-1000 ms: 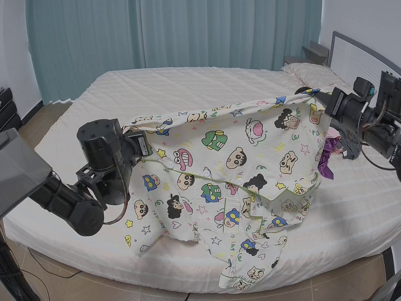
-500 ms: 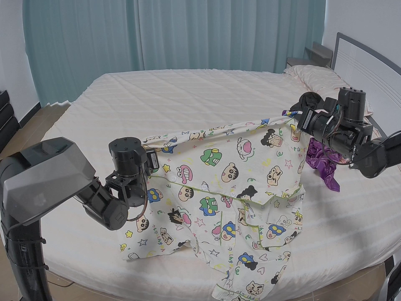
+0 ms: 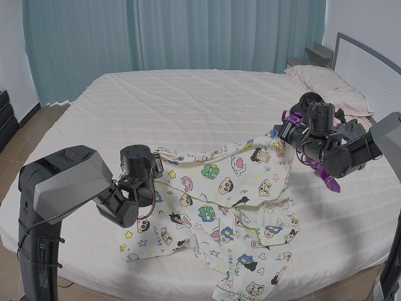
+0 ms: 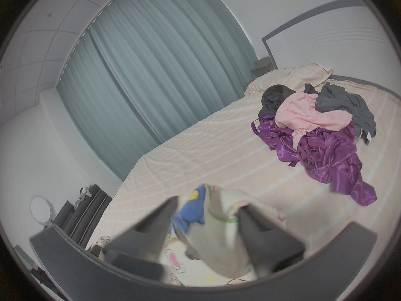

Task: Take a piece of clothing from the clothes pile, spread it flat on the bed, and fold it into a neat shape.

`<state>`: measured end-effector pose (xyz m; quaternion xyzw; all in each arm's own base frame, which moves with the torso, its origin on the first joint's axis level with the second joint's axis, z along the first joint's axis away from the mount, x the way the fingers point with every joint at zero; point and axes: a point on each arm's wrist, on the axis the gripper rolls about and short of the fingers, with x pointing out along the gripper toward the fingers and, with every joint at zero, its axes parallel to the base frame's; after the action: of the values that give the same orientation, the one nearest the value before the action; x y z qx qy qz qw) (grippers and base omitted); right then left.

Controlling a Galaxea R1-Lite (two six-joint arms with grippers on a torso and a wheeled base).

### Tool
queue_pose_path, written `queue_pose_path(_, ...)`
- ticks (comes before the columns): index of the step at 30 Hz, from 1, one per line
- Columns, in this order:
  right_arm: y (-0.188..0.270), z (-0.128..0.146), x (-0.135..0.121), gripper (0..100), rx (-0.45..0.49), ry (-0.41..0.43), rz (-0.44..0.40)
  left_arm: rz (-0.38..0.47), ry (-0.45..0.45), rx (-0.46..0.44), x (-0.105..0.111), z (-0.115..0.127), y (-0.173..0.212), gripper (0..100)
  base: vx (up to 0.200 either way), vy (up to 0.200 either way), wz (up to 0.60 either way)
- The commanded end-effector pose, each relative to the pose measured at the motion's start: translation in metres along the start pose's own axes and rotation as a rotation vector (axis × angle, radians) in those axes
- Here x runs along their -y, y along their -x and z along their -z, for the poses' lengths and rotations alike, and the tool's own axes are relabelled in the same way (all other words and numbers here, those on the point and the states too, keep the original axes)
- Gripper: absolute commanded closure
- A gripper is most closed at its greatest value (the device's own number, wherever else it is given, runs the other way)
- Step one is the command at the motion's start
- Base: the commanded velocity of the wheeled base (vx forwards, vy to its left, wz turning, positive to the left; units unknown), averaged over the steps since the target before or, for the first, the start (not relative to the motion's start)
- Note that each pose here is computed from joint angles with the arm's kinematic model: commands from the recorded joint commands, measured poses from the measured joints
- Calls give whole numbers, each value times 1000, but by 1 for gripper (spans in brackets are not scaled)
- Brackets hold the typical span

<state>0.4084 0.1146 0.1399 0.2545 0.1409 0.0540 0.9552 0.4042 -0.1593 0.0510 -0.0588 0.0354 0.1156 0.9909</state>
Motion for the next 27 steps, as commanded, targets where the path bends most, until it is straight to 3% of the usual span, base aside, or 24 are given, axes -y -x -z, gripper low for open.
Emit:
queue_pose_path(1, -31, 13, 6, 0, 12, -55, 29, -23, 9, 5, -5, 5, -11, 0, 0, 0, 0)
queue_pose_path(5, -51, 6, 0, 0, 115, -215, 79, -41, 23, 22, -12, -4, -15, 0, 0, 0, 0)
queue_pose_path(13, -45, 25, 15, 0, 50, -212, 143, -84, 38, 66, -30, -35, -18, 0, 0, 0, 0)
queue_pose_path(18, -34, 32, 19, 0, 2, -200, 151, -103, -41, -15, -40, -39, -20, 0, 0, 0, 0)
queue_pose_path(22, -24, 36, 20, 0, -25, -195, 156, -88, -3, 31, -37, -59, -20, 0, 0, 0, 0)
queue_pose_path(27, -13, 39, 26, 0, -59, -195, 159, -99, 5, 38, -43, -65, -19, 0, 0, 0, 0)
